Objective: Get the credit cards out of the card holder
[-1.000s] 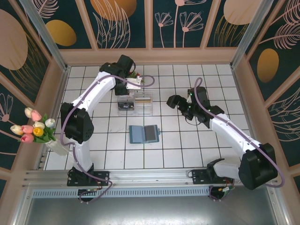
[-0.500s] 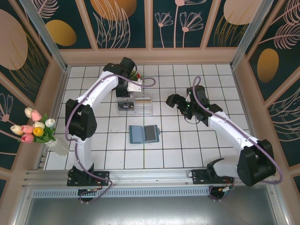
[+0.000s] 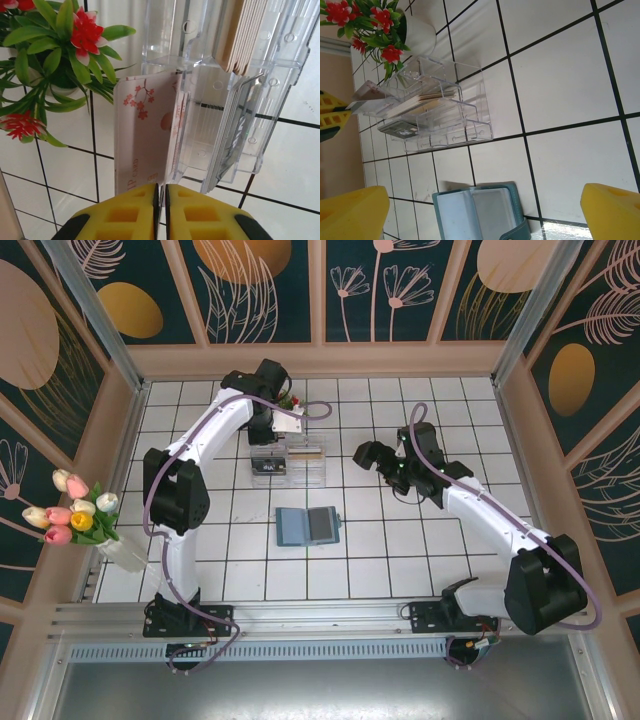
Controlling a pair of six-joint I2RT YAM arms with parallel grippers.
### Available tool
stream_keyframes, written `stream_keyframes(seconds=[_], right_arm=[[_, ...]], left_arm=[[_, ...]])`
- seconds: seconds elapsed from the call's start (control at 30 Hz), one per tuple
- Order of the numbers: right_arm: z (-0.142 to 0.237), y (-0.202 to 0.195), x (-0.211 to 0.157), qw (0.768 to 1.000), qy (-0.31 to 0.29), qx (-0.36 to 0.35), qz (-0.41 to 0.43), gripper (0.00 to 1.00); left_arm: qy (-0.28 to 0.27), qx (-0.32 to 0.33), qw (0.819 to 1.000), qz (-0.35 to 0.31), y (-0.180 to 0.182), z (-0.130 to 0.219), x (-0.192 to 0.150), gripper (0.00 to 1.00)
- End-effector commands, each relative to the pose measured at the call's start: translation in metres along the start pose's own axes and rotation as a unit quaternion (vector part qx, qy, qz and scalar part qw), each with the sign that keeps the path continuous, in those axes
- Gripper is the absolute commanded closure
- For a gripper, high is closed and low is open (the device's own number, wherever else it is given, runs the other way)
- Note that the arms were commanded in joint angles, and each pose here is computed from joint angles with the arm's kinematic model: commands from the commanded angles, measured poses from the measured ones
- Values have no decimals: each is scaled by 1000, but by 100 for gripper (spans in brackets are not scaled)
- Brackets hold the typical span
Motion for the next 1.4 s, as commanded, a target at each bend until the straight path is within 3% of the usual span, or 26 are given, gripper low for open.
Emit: stream_keyframes(seconds=[0.0, 0.2, 0.43, 0.6, 0.7, 0.87, 0.97, 1.07, 1.13, 1.23, 1.33, 1.37], right_arm=[[1, 7, 4, 1000, -3, 13, -6, 1], [1, 7, 4, 1000, -2, 14, -5, 1], [1, 7, 3, 1000, -1, 17, -5, 1], [3, 7, 3, 1000, -8, 8, 10, 1], [3, 10, 1, 1000, -14, -4, 26, 1], [-4, 17, -14, 997, -16, -32, 61, 3], [-12, 27, -39, 994, -3, -55, 96, 6], [-20, 36, -66, 990, 12, -68, 125, 10], [-27, 40, -86, 987, 25, -78, 139, 15], [-39, 41, -111, 983, 45, -95, 154, 25], [-56, 38, -132, 981, 69, -113, 145, 42], [-60, 37, -138, 980, 74, -114, 142, 44]], left_arm=[[2, 10, 1000, 11, 8, -2, -1, 80], [-2, 24, 1000, 14, 12, 3, 0, 72], [-15, 42, 999, 21, 16, 11, 1, 71], [-82, 93, 990, 63, 25, 41, 11, 67], [-132, 143, 974, 120, 32, 60, 16, 62], [-209, 208, 919, 262, 37, 82, 13, 53], [-243, 240, 866, 366, 31, 97, 0, 40], [-259, 253, 820, 444, 16, 96, -15, 38], [-266, 269, 772, 511, 6, 98, -29, 27], [-296, 248, 739, 552, -17, 95, -35, 25], [-330, 221, 703, 590, -38, 94, -40, 21], [-335, 210, 694, 601, -46, 90, -41, 16]])
Point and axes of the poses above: each hand's point on the last joint's axis, 136 mm out from that joint toward the fingers, its own z axis back along the fingers, its own y axis along the line the jaws close on, x = y × z, the point moved 4 cm from there along z, back along the fingers, and after that the axes turned 8 degrees about -z, right-handed, at the moved point
